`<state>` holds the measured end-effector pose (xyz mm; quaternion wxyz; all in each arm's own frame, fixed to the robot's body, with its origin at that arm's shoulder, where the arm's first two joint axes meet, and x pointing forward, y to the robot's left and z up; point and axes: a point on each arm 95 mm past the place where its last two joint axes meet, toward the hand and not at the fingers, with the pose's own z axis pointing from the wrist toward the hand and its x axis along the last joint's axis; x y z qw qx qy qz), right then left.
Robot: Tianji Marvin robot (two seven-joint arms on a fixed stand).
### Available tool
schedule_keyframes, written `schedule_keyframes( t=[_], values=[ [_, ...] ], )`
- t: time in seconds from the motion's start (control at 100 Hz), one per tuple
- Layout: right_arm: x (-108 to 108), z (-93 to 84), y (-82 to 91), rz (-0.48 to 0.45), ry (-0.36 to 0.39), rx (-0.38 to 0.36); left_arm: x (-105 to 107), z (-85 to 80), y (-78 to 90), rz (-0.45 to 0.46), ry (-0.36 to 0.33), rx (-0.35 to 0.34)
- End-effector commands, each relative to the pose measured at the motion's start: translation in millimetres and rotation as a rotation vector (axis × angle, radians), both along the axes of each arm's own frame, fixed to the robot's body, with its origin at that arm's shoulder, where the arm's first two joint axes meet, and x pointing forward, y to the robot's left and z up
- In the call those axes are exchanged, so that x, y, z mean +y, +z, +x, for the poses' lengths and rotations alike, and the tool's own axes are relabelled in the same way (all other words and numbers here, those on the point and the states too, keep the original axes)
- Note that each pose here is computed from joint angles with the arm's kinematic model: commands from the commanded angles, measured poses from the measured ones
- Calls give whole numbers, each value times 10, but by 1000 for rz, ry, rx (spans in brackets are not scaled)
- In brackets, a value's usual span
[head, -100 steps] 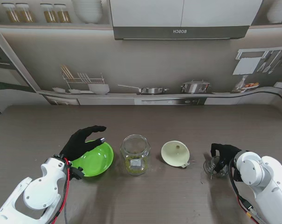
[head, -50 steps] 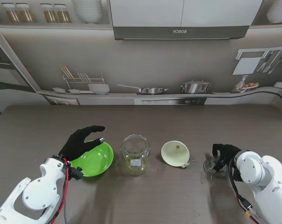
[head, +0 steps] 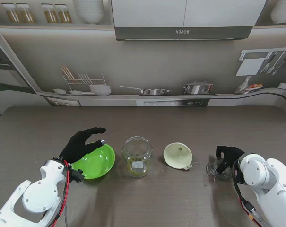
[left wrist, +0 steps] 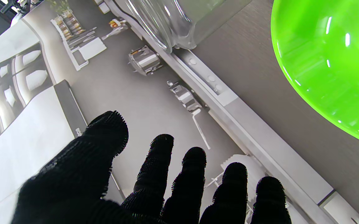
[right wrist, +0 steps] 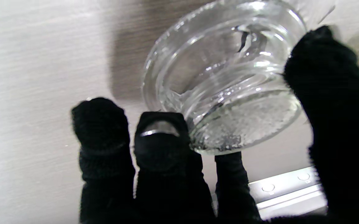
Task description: Pour mung beans into a glass jar with a funnel
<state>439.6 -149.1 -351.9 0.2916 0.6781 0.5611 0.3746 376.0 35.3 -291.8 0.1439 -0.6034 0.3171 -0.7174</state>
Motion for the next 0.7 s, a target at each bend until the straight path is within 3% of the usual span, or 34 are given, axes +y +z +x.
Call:
schedule_keyframes(
  t=[0.0,0.24,0.54,0.69],
  values=[
    [44,-32,-10,10,4,16,-23,-1,-10,-3,-13,12],
    [80,9,111,19,2,-18,-8,4,-18,-3,-10,10],
    [111,15,91,26,5,-16,16,0,-21,-1,-4,6],
    [112,32,159,31,-1,-26,17,1,-25,0,-5,9]
  ],
)
